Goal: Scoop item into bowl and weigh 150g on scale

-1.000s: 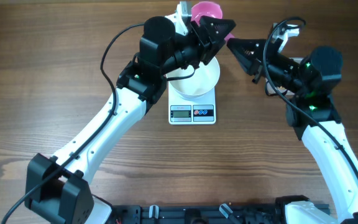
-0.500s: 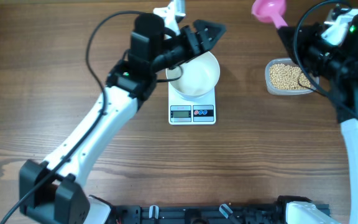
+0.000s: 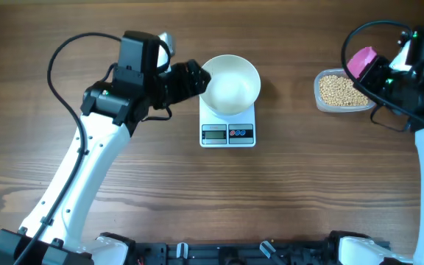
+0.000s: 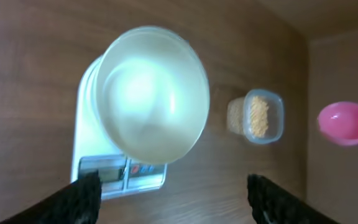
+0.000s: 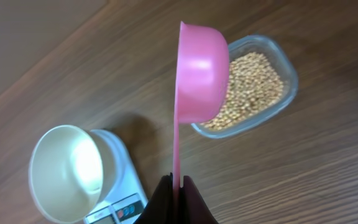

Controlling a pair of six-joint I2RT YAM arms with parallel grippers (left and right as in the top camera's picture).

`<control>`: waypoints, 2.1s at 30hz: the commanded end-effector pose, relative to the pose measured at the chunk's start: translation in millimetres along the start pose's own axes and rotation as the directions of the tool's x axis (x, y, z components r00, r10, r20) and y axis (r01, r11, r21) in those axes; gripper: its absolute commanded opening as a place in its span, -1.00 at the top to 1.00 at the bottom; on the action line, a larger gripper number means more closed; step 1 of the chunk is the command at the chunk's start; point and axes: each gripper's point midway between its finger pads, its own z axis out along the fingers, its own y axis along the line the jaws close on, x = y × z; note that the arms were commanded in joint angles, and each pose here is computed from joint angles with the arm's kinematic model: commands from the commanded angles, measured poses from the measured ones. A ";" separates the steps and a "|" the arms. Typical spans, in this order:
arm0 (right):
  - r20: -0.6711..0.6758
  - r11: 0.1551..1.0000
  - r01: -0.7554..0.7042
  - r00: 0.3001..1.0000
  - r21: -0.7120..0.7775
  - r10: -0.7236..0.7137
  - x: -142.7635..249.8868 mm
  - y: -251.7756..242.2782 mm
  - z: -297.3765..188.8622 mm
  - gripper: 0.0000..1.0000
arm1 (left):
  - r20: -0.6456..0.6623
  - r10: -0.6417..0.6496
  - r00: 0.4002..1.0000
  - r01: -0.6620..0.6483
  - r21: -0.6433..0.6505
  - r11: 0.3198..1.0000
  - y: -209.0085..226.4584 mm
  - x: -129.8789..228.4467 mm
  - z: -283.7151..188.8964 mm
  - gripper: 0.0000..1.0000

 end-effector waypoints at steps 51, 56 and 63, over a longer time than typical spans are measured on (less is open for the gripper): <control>0.014 0.990 0.125 0.992 0.063 -0.126 -12.1 -8.7 21.4 0.91 | -0.212 0.550 0.808 -0.560 0.014 0.828 36.6 148.0 150.3 0.92; 0.016 0.990 0.126 0.992 0.062 -0.127 -12.7 -8.4 21.4 0.91 | -0.242 0.540 0.806 -0.559 -0.009 0.829 48.1 153.1 157.6 0.92; 0.038 0.990 0.129 0.991 0.054 -0.132 -17.8 -5.9 21.4 0.92 | -0.196 0.545 0.815 -0.573 -0.135 0.808 61.0 133.9 158.1 0.92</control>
